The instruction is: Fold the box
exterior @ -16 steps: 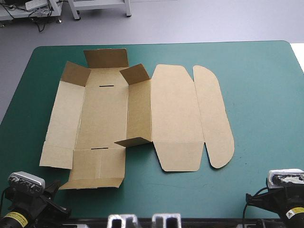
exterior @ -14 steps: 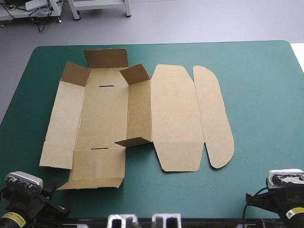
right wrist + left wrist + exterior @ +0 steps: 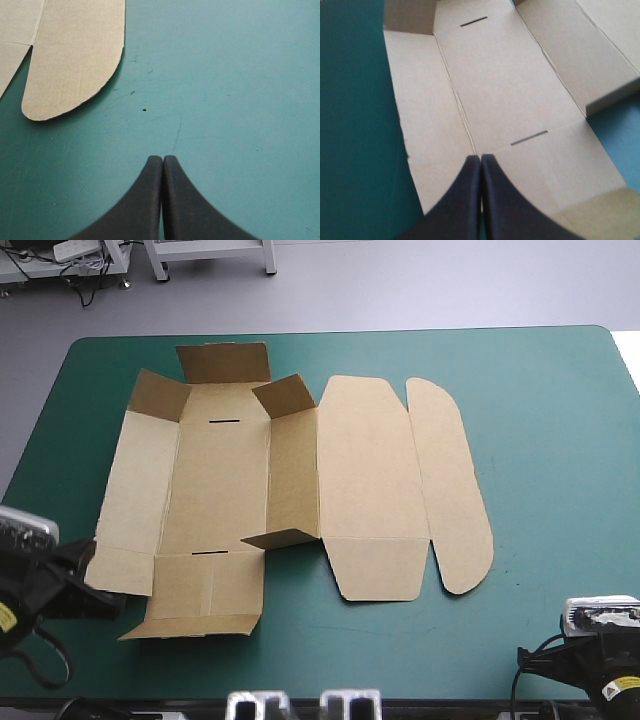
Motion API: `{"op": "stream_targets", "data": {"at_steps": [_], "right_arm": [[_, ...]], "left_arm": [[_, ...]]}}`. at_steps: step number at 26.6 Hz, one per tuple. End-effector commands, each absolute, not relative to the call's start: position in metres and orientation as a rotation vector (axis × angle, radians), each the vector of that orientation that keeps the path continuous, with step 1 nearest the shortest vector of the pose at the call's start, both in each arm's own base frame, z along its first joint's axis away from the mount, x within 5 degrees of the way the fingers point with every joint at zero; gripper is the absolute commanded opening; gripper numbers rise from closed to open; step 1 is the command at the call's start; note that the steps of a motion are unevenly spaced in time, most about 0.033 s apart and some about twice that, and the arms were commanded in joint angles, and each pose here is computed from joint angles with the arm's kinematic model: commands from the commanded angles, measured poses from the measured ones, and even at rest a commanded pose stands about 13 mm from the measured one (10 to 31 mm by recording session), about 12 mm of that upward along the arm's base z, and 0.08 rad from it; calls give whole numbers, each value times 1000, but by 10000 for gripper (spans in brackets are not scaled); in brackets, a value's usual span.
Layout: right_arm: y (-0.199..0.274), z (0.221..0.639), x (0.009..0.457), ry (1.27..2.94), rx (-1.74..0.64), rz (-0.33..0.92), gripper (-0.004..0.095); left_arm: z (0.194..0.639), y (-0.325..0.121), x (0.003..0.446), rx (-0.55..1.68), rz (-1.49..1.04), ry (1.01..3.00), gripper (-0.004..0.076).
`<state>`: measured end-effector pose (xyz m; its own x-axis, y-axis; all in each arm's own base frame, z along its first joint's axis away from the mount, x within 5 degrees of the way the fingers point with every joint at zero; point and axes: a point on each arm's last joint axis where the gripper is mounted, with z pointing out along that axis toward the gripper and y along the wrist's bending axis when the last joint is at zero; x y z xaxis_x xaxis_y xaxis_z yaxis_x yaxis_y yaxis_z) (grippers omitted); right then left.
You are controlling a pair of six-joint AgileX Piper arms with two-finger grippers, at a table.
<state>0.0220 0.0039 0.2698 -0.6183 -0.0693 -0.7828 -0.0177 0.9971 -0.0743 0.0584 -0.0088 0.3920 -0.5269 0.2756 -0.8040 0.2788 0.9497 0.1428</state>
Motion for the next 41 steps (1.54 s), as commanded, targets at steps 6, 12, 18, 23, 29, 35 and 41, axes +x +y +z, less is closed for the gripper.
{"op": "stream_targets", "data": {"at_steps": [6,12,18,23,29,35,41], "right_arm": [[4,280,25,2169,-64,-75,-20],[4,280,25,2169,-64,-75,-20],[4,280,25,2169,-64,-75,-20],[4,280,25,2169,-61,-76,-20],[4,280,25,2169,-61,-76,-20],[4,280,25,2169,-61,-76,-20],[4,280,25,2169,-61,-76,-20]], "left_arm": [[440,-26,147,415,179,2120,-10],[430,-25,201,257,310,2196,-3],[421,23,235,-36,284,2307,14],[419,82,235,-362,78,2294,14],[402,119,239,-560,-223,2292,14],[386,132,242,-510,-109,2402,25],[379,133,247,-522,-156,2436,344]]}}
